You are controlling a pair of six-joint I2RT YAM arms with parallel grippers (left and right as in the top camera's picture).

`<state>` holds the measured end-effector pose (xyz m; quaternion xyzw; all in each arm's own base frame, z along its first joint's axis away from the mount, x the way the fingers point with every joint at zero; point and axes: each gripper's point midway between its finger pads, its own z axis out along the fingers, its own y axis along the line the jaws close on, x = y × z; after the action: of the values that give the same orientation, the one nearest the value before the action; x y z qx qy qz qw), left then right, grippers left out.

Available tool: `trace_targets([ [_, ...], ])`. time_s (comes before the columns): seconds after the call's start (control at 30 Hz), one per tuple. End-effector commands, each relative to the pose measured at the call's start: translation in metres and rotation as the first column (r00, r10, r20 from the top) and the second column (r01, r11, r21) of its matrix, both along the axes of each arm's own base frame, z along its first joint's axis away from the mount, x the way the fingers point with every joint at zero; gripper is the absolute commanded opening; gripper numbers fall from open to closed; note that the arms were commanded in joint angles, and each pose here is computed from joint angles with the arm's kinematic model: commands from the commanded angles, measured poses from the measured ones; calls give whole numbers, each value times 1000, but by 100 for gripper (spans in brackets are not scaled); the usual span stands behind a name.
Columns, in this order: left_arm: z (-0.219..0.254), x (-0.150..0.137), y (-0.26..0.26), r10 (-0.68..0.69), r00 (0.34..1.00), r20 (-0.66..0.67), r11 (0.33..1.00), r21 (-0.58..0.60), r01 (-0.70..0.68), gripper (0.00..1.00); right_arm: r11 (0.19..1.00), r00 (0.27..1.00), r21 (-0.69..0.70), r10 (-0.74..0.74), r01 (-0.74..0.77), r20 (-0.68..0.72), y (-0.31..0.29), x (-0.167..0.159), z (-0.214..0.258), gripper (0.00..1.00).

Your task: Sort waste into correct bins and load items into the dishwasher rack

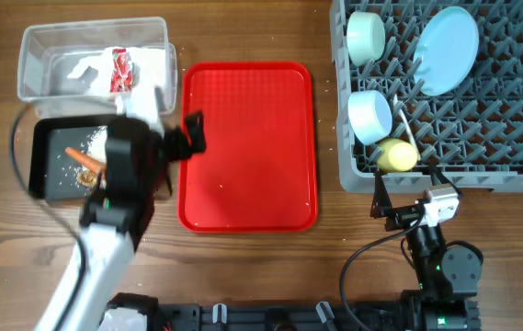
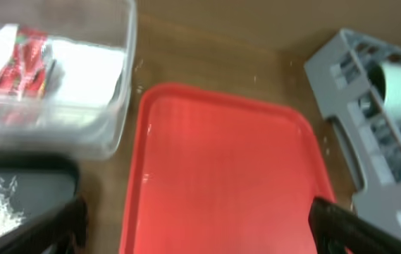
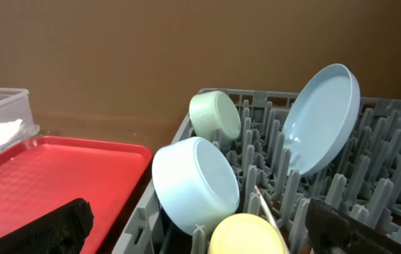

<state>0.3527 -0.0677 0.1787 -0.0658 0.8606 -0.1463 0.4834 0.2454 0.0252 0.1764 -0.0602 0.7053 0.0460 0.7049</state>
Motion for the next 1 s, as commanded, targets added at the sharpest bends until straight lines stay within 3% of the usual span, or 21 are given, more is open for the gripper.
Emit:
trace_targets([
  [0.0,-16,-37,19,38,997,74,999,1,-39,100,1000,1000,1,22,-22,6,4,-1,0,100],
  [0.3,-25,-86,43,103,962,253,995,-33,-98,100,1000,1000,1,22,-22,6,4,-1,0,100],
  [0.67,-39,-101,61,156,924,349,988,-57,-145,100,1000,1000,1,22,-22,6,4,-1,0,100],
  [0.97,-23,-106,59,152,897,416,988,-63,-138,100,1000,1000,1,22,-22,6,4,-1,0,100],
])
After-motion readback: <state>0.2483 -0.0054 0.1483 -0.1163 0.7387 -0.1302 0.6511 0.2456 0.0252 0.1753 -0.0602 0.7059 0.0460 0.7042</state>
